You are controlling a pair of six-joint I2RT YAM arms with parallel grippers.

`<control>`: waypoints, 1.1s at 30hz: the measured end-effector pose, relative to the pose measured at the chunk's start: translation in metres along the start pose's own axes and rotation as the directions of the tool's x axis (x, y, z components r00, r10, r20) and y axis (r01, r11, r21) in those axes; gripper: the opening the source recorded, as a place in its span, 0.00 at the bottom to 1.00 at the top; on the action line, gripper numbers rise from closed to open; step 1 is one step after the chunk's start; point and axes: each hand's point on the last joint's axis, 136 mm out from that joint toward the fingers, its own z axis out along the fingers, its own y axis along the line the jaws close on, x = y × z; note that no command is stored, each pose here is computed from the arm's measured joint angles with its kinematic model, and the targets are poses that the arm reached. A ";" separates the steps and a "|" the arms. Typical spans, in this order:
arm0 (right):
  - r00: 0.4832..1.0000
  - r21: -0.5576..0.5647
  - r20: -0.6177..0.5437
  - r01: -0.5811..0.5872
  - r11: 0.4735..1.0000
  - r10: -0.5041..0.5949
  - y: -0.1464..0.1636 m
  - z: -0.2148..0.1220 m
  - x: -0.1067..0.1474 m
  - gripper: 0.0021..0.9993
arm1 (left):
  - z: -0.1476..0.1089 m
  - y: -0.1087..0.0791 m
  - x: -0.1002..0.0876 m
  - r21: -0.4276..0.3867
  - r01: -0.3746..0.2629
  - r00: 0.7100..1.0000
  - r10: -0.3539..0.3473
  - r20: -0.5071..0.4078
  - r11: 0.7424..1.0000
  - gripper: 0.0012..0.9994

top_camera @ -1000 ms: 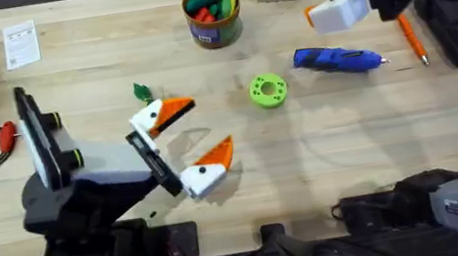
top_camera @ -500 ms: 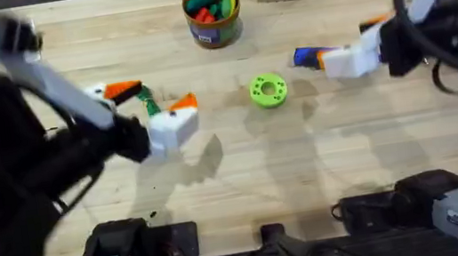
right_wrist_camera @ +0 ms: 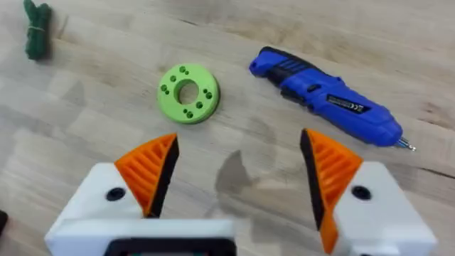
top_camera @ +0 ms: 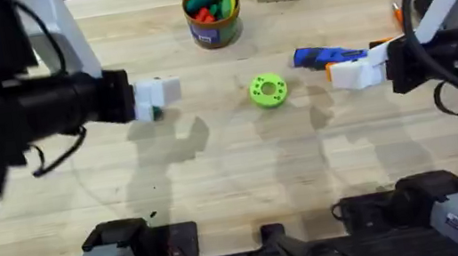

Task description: Pick up the gripper from the table and insert it into the empty holder that is missing its gripper. Then pick up a screw, insert it into the mounting hole, and use the screwdriver to tighten it. Finally, clean up the table by picking up the vegetable and placing it into the bucket.

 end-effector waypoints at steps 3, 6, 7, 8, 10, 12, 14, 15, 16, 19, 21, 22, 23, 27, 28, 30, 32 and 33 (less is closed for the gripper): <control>1.000 -0.001 -0.006 -0.002 1.000 0.002 0.000 0.001 0.001 0.99 | 0.000 0.016 0.000 -0.090 0.076 0.991 -0.086 -0.103 0.993 0.99; 1.000 -0.002 -0.014 -0.008 1.000 0.008 -0.001 0.003 0.001 0.99 | 0.004 0.034 -0.001 -0.197 0.169 0.958 -0.208 -0.196 0.966 0.99; 1.000 -0.002 -0.013 -0.008 1.000 0.008 -0.001 0.003 0.001 0.99 | 0.007 0.039 -0.001 -0.230 0.197 0.943 -0.248 -0.221 0.953 0.99; 1.000 -0.002 -0.013 -0.008 1.000 0.008 -0.001 0.003 0.001 0.99 | 0.011 0.044 -0.001 -0.261 0.225 0.925 -0.290 -0.245 0.939 0.99; 1.000 -0.001 -0.012 -0.008 1.000 0.008 -0.001 0.003 0.001 0.99 | 0.022 0.053 -0.001 -0.315 0.272 0.888 -0.363 -0.282 0.909 0.99; 1.000 -0.001 -0.013 -0.008 1.000 0.008 -0.001 0.003 0.001 0.99 | 0.039 0.061 0.003 -0.366 0.319 0.842 -0.439 -0.314 0.874 0.99; 1.000 -0.001 -0.012 -0.009 1.000 0.009 -0.001 0.003 0.001 0.99 | 0.053 0.067 0.010 -0.411 0.359 0.797 -0.505 -0.333 0.838 0.99; 1.000 -0.001 -0.012 -0.011 1.000 0.011 -0.001 0.003 0.001 0.99 | 0.061 0.071 0.016 -0.439 0.380 0.768 -0.542 -0.341 0.814 0.99; 1.000 -0.001 -0.012 -0.011 1.000 0.011 -0.001 0.003 0.001 0.99 | 0.069 0.074 0.020 -0.462 0.396 0.744 -0.572 -0.344 0.793 0.99; 1.000 -0.001 -0.012 -0.011 1.000 0.011 -0.001 0.003 0.001 0.99 | 0.093 0.081 0.030 -0.506 0.431 0.688 -0.635 -0.352 0.747 0.99; 1.000 -0.001 -0.012 -0.011 1.000 0.011 -0.001 0.003 0.001 0.99 | 0.106 0.084 0.039 -0.529 0.438 0.655 -0.661 -0.366 0.726 0.99; 1.000 -0.001 -0.012 -0.011 1.000 0.011 -0.001 0.003 0.001 0.99 | 0.112 0.085 0.043 -0.539 0.439 0.639 -0.672 -0.374 0.718 0.99; 1.000 -0.001 -0.013 -0.011 1.000 0.011 -0.001 0.003 0.001 0.99 | 0.118 0.087 0.048 -0.548 0.441 0.624 -0.681 -0.382 0.711 0.99; 1.000 -0.001 -0.013 -0.011 1.000 0.011 -0.001 0.003 0.001 0.99 | 0.136 0.089 0.060 -0.563 0.443 0.584 -0.701 -0.409 0.697 0.99; 1.000 -0.001 -0.013 -0.011 1.000 0.011 -0.001 0.003 0.001 0.99 | 0.139 0.089 0.064 -0.566 0.444 0.574 -0.706 -0.416 0.694 0.99; 1.000 -0.001 -0.013 -0.011 1.000 0.011 -0.001 0.003 0.001 0.99 | 0.143 0.088 0.068 -0.569 0.445 0.558 -0.711 -0.428 0.692 0.99; 1.000 -0.001 -0.013 -0.011 1.000 0.011 -0.001 0.003 0.001 0.99 | 0.145 0.087 0.067 -0.564 0.450 0.555 -0.712 -0.430 0.692 0.99; 1.000 -0.001 -0.013 -0.011 1.000 0.011 -0.001 0.003 0.001 0.99 | 0.145 0.087 0.067 -0.565 0.453 0.554 -0.714 -0.427 0.690 0.96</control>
